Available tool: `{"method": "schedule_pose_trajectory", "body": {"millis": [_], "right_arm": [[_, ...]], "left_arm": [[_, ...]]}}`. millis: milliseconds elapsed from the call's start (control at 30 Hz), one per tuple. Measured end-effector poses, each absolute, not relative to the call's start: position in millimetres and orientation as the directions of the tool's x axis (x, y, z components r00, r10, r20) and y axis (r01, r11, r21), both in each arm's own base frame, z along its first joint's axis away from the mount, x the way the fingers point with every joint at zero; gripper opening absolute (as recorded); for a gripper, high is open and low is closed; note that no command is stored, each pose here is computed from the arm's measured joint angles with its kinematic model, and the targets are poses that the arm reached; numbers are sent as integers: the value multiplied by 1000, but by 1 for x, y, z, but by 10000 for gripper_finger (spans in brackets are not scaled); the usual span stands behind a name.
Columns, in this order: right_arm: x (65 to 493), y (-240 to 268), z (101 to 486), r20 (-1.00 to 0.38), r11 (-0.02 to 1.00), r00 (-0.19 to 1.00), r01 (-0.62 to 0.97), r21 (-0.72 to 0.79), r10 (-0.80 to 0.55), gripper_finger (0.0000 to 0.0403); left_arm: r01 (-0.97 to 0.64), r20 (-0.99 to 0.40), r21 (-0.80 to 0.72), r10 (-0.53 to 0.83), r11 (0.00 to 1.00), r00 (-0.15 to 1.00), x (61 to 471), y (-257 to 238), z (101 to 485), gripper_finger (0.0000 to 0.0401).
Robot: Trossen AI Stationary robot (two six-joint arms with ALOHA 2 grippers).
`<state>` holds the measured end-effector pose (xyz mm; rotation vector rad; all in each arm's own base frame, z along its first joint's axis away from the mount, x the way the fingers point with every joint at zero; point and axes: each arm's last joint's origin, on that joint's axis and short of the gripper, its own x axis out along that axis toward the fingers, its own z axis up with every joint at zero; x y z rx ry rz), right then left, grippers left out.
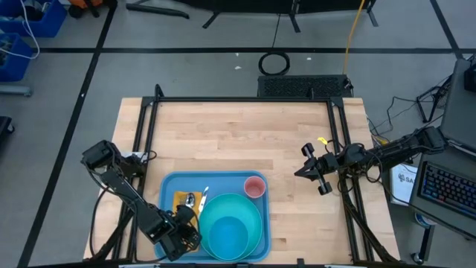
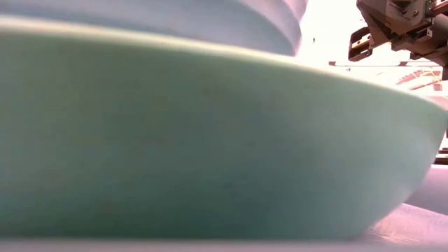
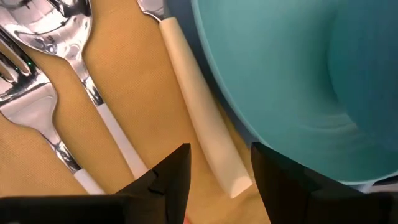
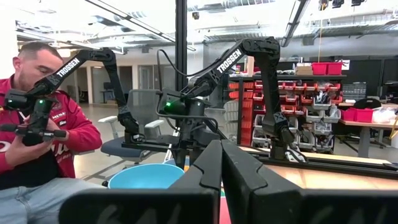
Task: Set up tray
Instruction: Put the light yellow table knife to the right of the orange spoon on the yellow table napkin
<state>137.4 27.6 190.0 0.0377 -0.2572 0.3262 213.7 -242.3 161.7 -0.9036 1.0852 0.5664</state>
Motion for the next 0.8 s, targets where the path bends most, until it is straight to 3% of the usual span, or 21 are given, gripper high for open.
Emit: {"method": "schedule_pose_trajectory", "body": {"millis": [800], "right_arm": [[137, 28, 190, 256, 947, 915, -322, -5, 312, 0]], "left_arm": [[-800, -931, -317, -7, 509, 365, 219, -244, 145, 172]]}}
